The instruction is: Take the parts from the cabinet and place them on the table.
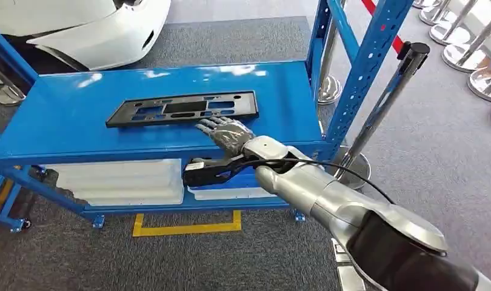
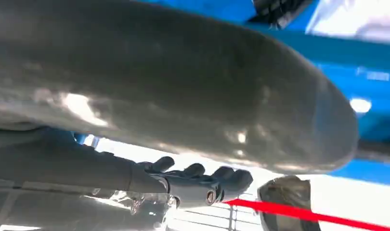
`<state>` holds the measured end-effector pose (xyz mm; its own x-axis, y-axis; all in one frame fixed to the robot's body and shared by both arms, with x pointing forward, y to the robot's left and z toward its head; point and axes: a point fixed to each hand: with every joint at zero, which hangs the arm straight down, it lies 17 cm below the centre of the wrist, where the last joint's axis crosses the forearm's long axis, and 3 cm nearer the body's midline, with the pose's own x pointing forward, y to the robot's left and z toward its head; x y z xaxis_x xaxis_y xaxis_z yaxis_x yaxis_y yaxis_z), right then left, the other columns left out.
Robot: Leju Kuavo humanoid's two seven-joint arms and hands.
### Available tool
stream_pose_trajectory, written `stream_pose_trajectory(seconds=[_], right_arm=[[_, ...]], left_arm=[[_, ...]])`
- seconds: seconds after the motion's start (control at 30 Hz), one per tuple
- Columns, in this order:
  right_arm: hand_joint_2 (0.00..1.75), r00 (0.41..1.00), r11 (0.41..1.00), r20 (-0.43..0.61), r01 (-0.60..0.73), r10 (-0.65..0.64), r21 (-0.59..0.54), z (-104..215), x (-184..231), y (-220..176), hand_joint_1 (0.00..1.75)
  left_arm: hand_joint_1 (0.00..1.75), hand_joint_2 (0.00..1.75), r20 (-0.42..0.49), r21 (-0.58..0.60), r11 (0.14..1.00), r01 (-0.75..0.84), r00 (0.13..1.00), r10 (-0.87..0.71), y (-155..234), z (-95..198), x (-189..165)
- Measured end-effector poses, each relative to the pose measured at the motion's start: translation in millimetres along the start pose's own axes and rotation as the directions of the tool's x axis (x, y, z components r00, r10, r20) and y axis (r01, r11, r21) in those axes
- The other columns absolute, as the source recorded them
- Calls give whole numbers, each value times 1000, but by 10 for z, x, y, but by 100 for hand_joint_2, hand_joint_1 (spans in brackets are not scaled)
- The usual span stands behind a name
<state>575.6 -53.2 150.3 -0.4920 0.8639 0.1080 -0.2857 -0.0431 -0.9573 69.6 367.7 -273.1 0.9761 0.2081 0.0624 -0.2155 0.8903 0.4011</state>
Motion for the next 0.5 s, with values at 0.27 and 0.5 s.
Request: stream_pose_trajectory(seconds=[0.27, 0.5], right_arm=[[0, 1000, 1000, -3, 5, -5, 9, 10, -13, 69, 0], [0, 1000, 1000, -9, 0, 0, 4, 11, -54, 27, 0]], left_arm=[[0, 0, -4, 2, 1000, 2, 1000, -2, 14, -8, -32], [0, 0, -4, 3, 1000, 1, 1000, -1, 26, -13, -41]])
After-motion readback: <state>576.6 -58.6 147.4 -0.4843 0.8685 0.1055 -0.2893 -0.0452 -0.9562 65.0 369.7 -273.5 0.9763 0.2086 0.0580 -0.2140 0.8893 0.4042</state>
